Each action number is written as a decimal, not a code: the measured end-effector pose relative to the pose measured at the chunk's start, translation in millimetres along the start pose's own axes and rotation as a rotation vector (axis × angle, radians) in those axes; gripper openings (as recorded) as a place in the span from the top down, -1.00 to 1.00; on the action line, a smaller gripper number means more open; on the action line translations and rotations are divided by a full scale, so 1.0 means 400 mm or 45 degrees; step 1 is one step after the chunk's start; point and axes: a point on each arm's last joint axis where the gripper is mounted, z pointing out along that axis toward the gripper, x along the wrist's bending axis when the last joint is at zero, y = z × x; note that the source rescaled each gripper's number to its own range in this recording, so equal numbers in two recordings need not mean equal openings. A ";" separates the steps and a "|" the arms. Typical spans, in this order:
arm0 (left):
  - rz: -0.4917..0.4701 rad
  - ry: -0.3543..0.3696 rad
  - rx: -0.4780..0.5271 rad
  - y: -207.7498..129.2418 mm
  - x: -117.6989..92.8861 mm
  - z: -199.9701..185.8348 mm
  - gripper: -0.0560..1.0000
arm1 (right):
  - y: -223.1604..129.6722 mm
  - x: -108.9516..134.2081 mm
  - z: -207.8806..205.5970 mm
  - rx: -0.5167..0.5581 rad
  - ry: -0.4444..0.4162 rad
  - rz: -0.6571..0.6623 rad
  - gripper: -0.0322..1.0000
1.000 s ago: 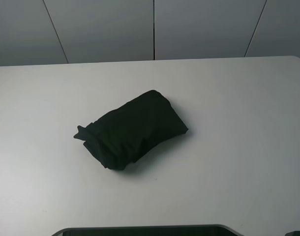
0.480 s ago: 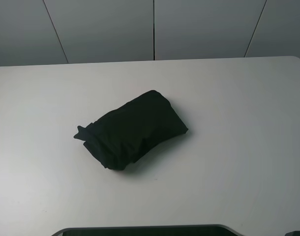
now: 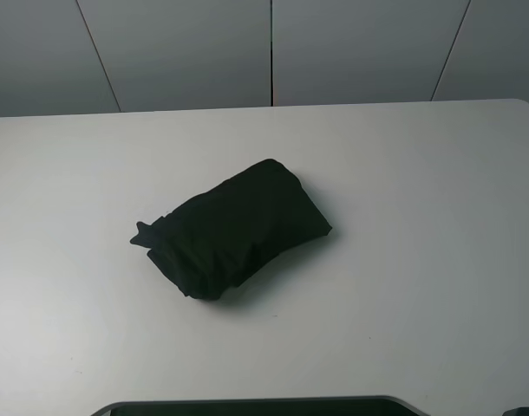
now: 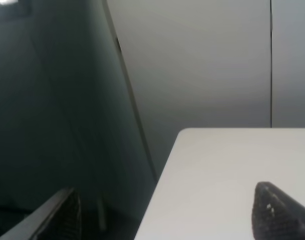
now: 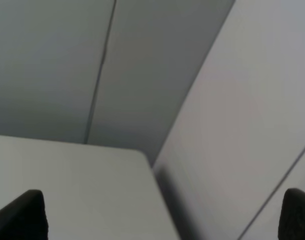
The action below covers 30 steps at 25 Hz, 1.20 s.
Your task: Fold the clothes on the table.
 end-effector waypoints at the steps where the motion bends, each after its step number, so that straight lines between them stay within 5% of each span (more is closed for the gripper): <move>1: 0.008 -0.017 0.049 -0.015 -0.012 0.023 -0.89 | -0.010 0.011 0.019 0.033 0.037 0.046 -1.00; 9: -0.014 -0.196 0.300 -0.110 -0.075 0.131 -0.89 | -0.110 0.071 0.148 0.311 0.212 0.190 -1.00; 15: -0.023 -0.274 0.344 -0.143 -0.099 0.167 -0.89 | -0.173 0.105 0.210 0.412 0.346 0.205 -1.00; 30: -0.041 -0.351 0.273 -0.145 -0.120 0.190 -0.89 | -0.189 0.103 0.235 0.348 0.429 0.135 -1.00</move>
